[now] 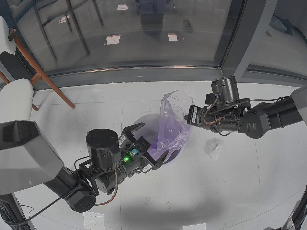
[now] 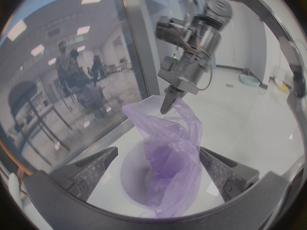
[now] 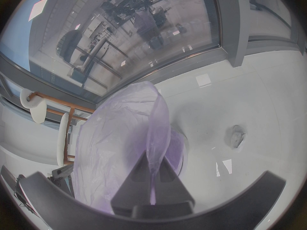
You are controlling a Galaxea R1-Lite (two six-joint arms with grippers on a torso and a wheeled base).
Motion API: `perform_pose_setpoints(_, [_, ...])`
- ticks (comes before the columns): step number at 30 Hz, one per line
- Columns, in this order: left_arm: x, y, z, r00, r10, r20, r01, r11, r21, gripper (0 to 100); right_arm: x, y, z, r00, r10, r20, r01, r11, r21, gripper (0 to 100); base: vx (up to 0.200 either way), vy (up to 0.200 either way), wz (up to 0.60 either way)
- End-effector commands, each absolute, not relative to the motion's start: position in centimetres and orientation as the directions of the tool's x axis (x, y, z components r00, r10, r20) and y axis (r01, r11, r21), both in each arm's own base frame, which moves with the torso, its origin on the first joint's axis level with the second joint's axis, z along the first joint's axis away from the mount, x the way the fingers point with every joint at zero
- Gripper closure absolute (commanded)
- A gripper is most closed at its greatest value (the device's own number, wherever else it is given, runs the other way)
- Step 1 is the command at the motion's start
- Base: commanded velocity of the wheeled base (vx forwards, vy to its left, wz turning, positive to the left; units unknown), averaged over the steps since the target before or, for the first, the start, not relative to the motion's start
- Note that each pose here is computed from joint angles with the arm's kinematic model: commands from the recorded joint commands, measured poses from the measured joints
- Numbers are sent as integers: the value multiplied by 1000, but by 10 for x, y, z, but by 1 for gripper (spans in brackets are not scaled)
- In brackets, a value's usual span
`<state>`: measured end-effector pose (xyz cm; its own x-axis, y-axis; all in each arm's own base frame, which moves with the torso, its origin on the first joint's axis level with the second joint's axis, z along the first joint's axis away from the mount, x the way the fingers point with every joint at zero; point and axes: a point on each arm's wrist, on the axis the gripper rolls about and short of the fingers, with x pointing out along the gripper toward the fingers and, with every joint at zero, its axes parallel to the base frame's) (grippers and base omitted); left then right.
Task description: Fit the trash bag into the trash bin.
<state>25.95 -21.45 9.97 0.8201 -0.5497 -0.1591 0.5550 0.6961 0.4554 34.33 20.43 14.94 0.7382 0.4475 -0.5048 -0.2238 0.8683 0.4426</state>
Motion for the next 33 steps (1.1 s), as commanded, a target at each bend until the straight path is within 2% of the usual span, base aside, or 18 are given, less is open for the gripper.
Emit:
perform_pose_setpoints(1, [257, -213, 138, 817, -553, -164, 575, 758, 308, 0, 340, 202, 136, 732, 443, -517, -231, 876, 424, 100, 0, 0, 0])
perform_pose_setpoints(5, [251, -210, 157, 767, -587, -261, 631, 765, 133, 0, 339, 201, 134, 739, 446, -505, -239, 874, 422, 100, 0, 0, 0])
perform_pose_setpoints(6, [251, -210, 157, 767, -587, -261, 631, 765, 133, 0, 339, 201, 134, 739, 446, -505, -239, 874, 422, 100, 0, 0, 0])
perform_pose_setpoints(7, [250, -209, 159, 733, -613, -296, 652, 756, 50, 0, 339, 201, 135, 745, 445, -497, -239, 873, 424, 100, 0, 0, 0])
perform_pose_setpoints(15, [253, -214, 161, 698, -655, -290, 651, 749, -125, 0, 338, 200, 136, 748, 442, -494, -237, 874, 423, 100, 0, 0, 0])
perform_pose_setpoints(18, [252, -213, 157, 693, -655, -302, 649, 749, -135, 0, 338, 200, 137, 751, 440, -493, -236, 875, 422, 100, 0, 0, 0])
perform_pose_setpoints(19, [254, -215, 135, 677, -642, -359, 642, 754, -137, 0, 338, 201, 137, 766, 416, -490, -219, 885, 410, 100, 0, 0, 0])
perform_pose_setpoints(24, [260, -219, 115, 668, -634, -389, 630, 760, -157, 0, 337, 201, 137, 765, 414, -493, -216, 887, 409, 100, 0, 0, 0])
perform_pose_setpoints(33, [287, -228, 91, 698, -618, -362, 608, 778, -156, 0, 333, 202, 144, 770, 425, -476, -229, 881, 415, 100, 0, 0, 0])
